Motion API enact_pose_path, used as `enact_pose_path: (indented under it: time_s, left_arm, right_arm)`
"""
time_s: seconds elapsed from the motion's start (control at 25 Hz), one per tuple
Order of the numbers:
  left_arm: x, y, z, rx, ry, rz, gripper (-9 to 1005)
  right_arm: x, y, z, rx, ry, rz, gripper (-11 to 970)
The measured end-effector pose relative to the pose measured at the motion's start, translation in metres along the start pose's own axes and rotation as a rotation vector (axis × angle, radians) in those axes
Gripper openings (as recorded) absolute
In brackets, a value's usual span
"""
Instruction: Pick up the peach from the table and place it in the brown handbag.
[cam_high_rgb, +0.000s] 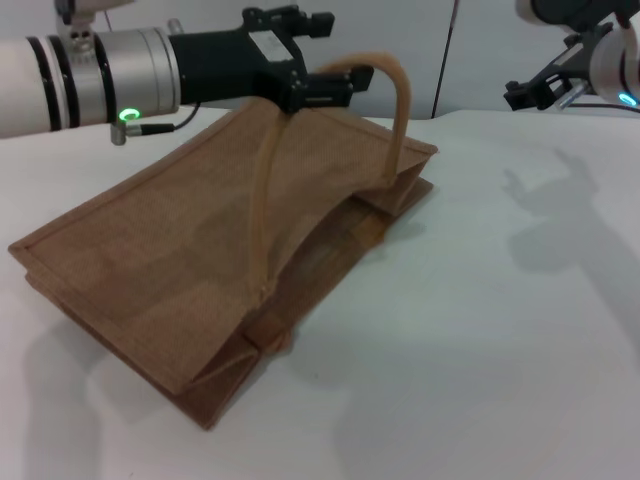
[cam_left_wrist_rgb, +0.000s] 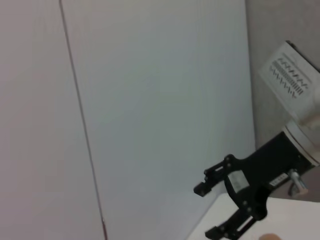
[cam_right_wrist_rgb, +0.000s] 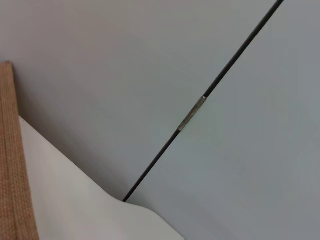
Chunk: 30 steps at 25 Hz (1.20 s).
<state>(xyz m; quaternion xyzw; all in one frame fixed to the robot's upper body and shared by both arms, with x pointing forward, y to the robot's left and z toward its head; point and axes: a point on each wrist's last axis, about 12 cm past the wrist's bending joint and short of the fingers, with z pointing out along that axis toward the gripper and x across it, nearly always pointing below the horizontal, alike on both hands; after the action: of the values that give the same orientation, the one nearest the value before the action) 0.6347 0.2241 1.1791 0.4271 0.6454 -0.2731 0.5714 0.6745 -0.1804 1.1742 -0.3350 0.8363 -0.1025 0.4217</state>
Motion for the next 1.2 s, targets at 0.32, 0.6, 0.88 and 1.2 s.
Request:
enact_pose_path:
  time_s: [0.32, 0.6, 0.88, 1.2]
  left_arm:
    - [0.017, -0.005, 0.002, 0.019, 0.064, -0.021, 849]
    - [0.022, -0.004, 0.0, -0.006, 0.071, -0.039, 847]
    - [0.024, 0.011, -0.027, -0.143, -0.041, -0.067, 847]
    - [0.039, 0.013, -0.062, -0.297, -0.155, -0.101, 847]
  right_arm:
    - [0.0, 0.0, 0.001, -0.002, 0.004, -0.002, 896]
    - [-0.001, 0.0, 0.001, -0.001, 0.0, -0.001, 896]
    - [-0.006, -0.002, 0.001, 0.018, -0.076, 0.046, 896]
    - [-0.001, 0.004, 0.002, 0.02, -0.175, 0.093, 896]
